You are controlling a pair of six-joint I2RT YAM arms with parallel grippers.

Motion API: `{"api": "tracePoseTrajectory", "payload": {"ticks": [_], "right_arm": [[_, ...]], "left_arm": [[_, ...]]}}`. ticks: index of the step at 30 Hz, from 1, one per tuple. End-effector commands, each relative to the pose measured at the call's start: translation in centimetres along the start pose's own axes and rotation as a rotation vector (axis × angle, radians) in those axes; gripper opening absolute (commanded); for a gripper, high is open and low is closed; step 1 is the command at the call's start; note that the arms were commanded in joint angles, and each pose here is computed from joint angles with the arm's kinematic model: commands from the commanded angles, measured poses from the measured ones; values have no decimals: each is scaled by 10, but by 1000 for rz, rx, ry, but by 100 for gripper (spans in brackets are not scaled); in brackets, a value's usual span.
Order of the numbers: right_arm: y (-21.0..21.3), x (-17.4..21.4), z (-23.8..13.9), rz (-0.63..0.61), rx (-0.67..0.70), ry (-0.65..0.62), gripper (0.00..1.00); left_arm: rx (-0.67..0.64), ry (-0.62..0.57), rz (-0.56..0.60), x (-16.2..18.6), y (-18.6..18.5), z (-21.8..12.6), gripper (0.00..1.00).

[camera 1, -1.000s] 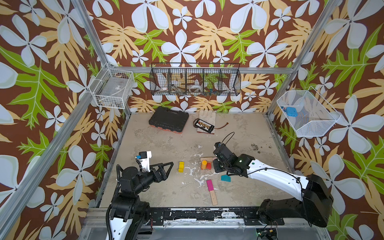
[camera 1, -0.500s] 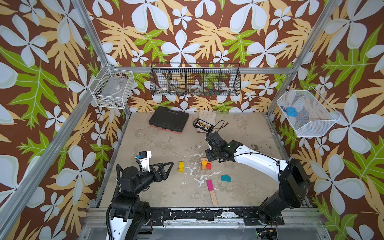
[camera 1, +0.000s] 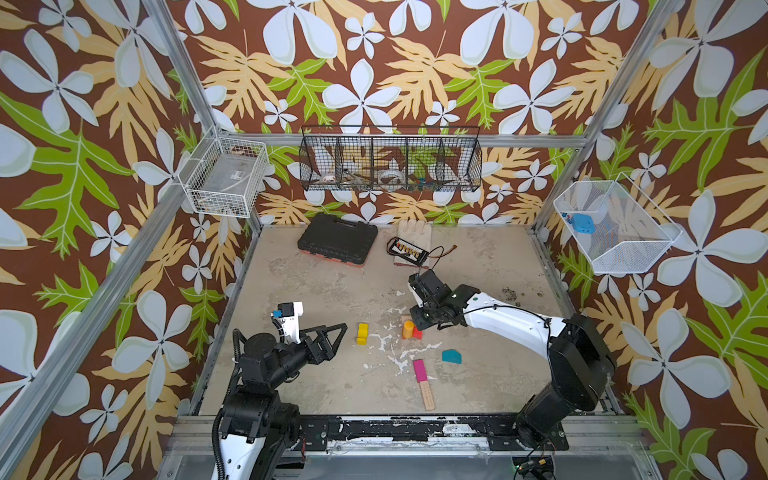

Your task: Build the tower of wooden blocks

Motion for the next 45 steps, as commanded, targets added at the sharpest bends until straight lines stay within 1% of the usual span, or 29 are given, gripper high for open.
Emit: {"api": "tracePoseTrajectory", "payload": {"ticks": [1, 6, 9, 11, 19, 27, 32, 39, 43, 45], "right_arm": [[0, -1, 1, -3, -9, -5, 24], [0, -2, 2, 0, -5, -4, 26], [0, -1, 2, 1, -5, -1, 31], [1, -1, 2, 2, -4, -2, 33], [1, -3, 3, 9, -3, -1, 34], [0, -4, 3, 11, 4, 1, 39], [-1, -7, 0, 19, 12, -5, 38], [-22, -12, -22, 73, 41, -54, 38], [-35, -7, -23, 94, 59, -53, 39], [-37, -5, -18, 92, 63, -41, 43]], "left_arm": [[17, -10, 15, -2, -3, 0, 100], [14, -12, 14, -2, -2, 0, 100], [15, -10, 13, -2, -2, 0, 100], [15, -10, 13, -2, -2, 0, 100], [15, -10, 13, -2, -2, 0, 100], [15, -11, 12, -2, -2, 0, 100], [14, -12, 12, -2, -2, 0, 100], [16, -9, 12, -2, -2, 0, 100], [16, -8, 12, -2, -2, 0, 100], [16, -9, 11, -2, -2, 0, 100]]}}
Point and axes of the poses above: each gripper's point midway between its finger pads, its own z axis out along the fingers, its own y axis along the line the jaws close on, x = y × z, the point moved 10 cm from there along -z, back along the fingers, and after that the axes turned 4 degrees about -z, right-handed, at the moved point
